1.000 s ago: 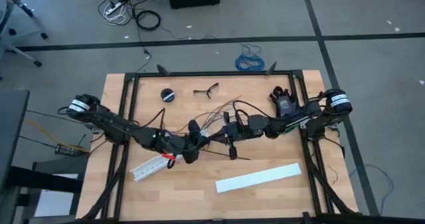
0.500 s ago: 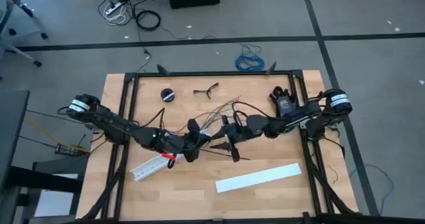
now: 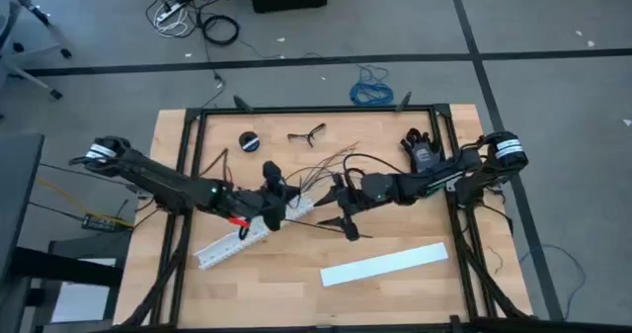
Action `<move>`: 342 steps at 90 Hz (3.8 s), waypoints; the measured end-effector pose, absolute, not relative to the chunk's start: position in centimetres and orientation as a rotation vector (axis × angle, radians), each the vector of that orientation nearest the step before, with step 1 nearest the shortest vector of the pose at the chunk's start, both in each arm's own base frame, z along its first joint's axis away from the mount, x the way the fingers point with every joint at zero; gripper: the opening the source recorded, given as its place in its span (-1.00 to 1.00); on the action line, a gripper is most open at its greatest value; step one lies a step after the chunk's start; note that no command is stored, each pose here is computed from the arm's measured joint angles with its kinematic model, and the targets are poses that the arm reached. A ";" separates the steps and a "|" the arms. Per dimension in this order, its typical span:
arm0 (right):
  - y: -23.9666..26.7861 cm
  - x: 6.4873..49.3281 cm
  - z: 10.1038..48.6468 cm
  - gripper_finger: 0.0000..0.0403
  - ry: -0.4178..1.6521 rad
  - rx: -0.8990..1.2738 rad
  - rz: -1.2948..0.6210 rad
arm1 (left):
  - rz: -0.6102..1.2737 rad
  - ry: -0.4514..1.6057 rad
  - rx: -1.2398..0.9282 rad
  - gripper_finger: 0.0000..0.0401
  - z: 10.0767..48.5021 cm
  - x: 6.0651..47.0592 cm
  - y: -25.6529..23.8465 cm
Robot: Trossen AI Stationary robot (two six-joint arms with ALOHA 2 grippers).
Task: Ziptie cables
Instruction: Wrap the cable wires with the black zip tie
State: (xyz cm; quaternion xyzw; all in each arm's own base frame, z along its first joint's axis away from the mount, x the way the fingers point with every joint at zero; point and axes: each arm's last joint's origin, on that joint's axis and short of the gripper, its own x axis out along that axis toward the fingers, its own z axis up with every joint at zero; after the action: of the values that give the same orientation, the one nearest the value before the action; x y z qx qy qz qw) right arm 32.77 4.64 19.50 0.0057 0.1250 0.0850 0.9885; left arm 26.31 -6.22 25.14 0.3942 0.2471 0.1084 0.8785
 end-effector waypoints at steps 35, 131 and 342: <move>4.4 32.5 18.5 0.15 0.357 0.044 0.135 | 0.375 0.432 0.627 -1.00 24.1 19.5 -3.1; 4.8 33.7 14.7 0.14 0.416 0.161 -0.003 | 0.493 0.501 0.513 -1.00 16.6 14.6 0.3; -6.3 47.9 18.3 -0.02 0.480 0.024 -0.057 | 0.396 0.086 0.414 -1.00 28.5 8.7 0.4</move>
State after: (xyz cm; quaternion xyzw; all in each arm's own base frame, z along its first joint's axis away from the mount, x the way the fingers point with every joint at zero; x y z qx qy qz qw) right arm 47.94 -6.33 18.34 0.0118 0.2378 -0.0282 0.9708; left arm 8.68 0.37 28.55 0.2042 0.0422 0.1950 0.9584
